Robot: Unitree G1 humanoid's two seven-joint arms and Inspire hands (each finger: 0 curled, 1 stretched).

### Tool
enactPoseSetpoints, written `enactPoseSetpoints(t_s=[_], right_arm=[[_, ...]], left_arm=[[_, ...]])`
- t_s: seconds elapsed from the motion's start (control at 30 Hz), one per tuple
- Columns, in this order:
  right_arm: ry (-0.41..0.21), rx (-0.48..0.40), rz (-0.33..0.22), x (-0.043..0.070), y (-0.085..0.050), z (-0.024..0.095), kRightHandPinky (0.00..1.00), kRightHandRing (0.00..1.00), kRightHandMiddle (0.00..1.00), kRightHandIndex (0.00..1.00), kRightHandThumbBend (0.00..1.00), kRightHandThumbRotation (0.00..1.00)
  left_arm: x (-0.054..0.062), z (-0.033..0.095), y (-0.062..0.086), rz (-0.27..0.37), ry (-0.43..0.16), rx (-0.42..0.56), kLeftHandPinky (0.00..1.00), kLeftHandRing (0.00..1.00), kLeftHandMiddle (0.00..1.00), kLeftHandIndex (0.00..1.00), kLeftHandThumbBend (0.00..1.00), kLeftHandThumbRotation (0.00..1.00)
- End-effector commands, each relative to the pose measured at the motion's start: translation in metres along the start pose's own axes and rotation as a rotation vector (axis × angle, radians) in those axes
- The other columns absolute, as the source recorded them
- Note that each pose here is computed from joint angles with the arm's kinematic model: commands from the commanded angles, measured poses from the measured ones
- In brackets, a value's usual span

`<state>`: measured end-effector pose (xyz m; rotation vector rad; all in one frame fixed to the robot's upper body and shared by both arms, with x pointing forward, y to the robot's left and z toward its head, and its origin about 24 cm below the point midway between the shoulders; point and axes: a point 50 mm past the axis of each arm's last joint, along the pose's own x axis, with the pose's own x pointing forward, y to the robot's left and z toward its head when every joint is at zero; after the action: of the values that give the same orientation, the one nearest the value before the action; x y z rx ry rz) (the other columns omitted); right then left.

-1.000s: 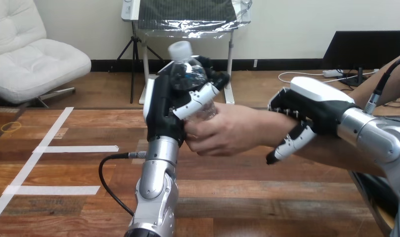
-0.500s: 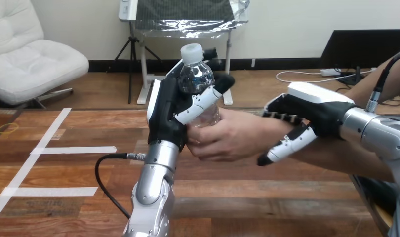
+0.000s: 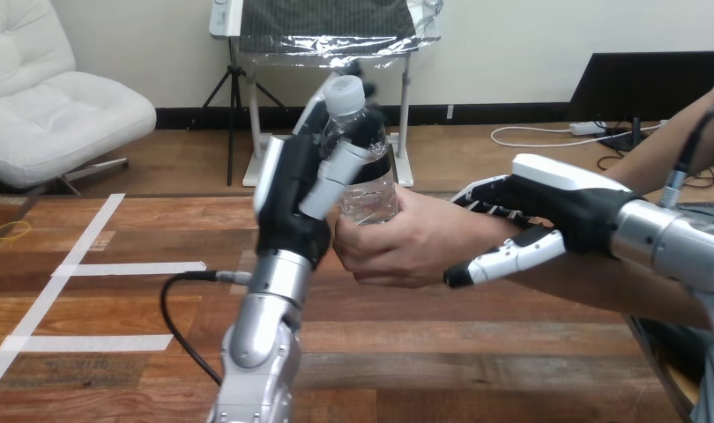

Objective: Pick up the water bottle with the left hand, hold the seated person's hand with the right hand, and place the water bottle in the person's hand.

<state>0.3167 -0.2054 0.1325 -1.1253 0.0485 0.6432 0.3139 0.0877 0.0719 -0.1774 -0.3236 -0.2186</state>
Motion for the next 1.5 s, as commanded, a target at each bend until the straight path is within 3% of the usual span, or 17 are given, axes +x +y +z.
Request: enactPoseSetpoints(t_s=[0.0, 0.63, 1.0, 1.2, 1.47], right_arm=[[-0.008, 0.014, -0.06, -0.012, -0.016, 0.0, 0.59, 0.69, 0.75, 0.81, 1.0, 0.68], [-0.063, 0.132, -0.109, -0.021, -0.014, -0.003, 0.61, 0.73, 0.77, 0.83, 1.0, 0.74], [-0.141, 0.187, -0.329, -0.029, -0.01, 0.0, 0.58, 0.71, 0.77, 0.83, 1.0, 0.84], [-0.182, 0.285, -0.449, -0.032, -0.005, 0.002, 0.58, 0.72, 0.78, 0.84, 1.0, 0.9], [-0.303, 0.387, -0.586, -0.039, 0.0, 0.01, 0.6, 0.75, 0.79, 0.84, 1.0, 0.98]], left_arm=[[0.001, 0.014, 0.002, 0.016, -0.056, -0.006, 0.84, 0.89, 0.87, 0.88, 0.87, 0.96], [-0.011, 0.018, 0.007, 0.005, -0.042, 0.018, 0.88, 0.92, 0.91, 0.89, 0.87, 0.99], [-0.021, 0.025, 0.008, 0.015, -0.048, 0.004, 0.91, 0.93, 0.91, 0.89, 0.89, 1.0], [-0.026, 0.031, 0.009, 0.021, -0.057, -0.009, 0.92, 0.92, 0.91, 0.88, 0.87, 1.0], [-0.035, 0.041, 0.009, 0.021, -0.086, -0.016, 0.89, 0.91, 0.9, 0.87, 0.85, 1.0]])
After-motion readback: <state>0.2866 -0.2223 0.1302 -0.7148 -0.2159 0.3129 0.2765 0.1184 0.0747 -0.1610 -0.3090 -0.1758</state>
